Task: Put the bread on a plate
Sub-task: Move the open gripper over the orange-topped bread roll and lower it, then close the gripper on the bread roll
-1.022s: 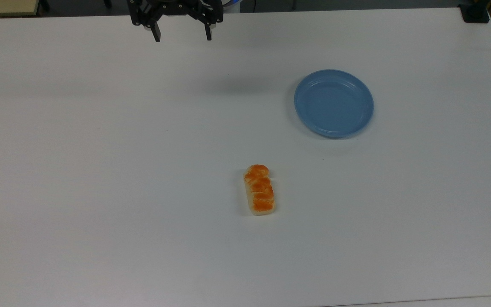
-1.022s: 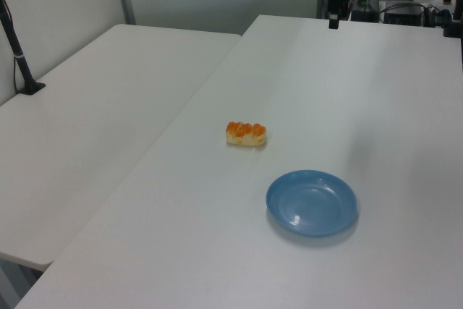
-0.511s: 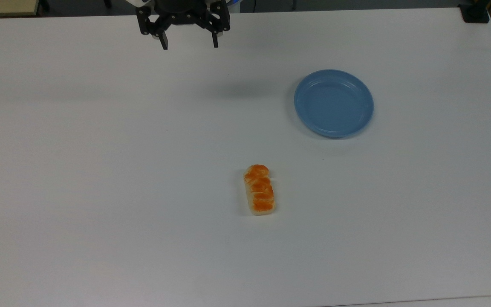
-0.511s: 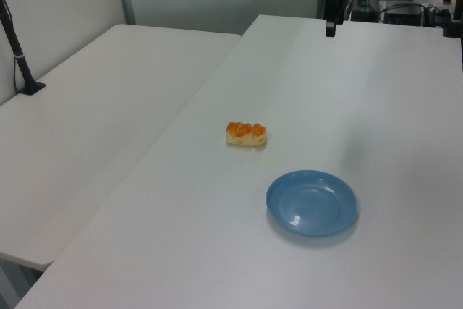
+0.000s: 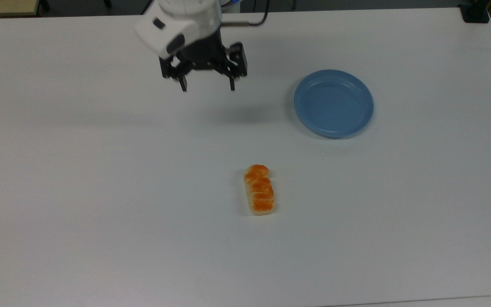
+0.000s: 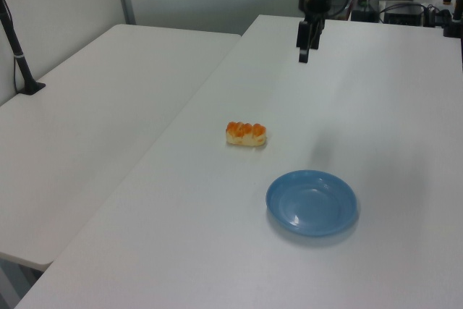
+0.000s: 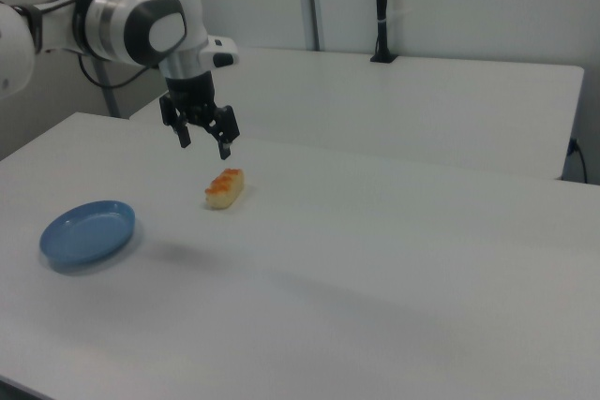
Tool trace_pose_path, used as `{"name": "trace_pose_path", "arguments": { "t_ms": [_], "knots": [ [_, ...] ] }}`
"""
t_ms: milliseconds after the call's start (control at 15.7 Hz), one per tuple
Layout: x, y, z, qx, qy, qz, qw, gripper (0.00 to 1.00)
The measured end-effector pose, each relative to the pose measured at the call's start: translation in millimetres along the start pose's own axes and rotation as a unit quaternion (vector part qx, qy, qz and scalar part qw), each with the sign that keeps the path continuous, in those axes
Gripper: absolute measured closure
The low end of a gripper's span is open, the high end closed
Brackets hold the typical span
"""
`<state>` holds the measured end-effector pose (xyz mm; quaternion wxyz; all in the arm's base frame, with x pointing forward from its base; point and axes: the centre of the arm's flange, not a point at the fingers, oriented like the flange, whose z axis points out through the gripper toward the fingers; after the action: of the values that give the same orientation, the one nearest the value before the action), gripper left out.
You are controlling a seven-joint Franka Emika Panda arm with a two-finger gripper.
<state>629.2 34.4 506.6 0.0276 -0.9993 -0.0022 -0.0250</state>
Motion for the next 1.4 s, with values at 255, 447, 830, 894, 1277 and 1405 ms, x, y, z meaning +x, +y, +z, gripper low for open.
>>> {"name": "trace_pose_path", "arguments": {
  "t_ms": [255,447,830,894,1277,1405],
  "knots": [
    [22,-12,49,0.001,0.003,0.016,0.9999,0.0],
    [39,-37,67,0.007,0.01,0.031,0.9995,0.0],
    [62,-81,106,0.015,0.02,0.031,0.9992,0.0],
    [65,-87,115,0.008,0.023,0.031,0.9992,0.0],
    [82,-110,169,-0.024,0.037,0.043,0.9981,0.0],
    [84,-113,179,-0.025,0.036,0.04,0.9982,0.0]
  ]
}}
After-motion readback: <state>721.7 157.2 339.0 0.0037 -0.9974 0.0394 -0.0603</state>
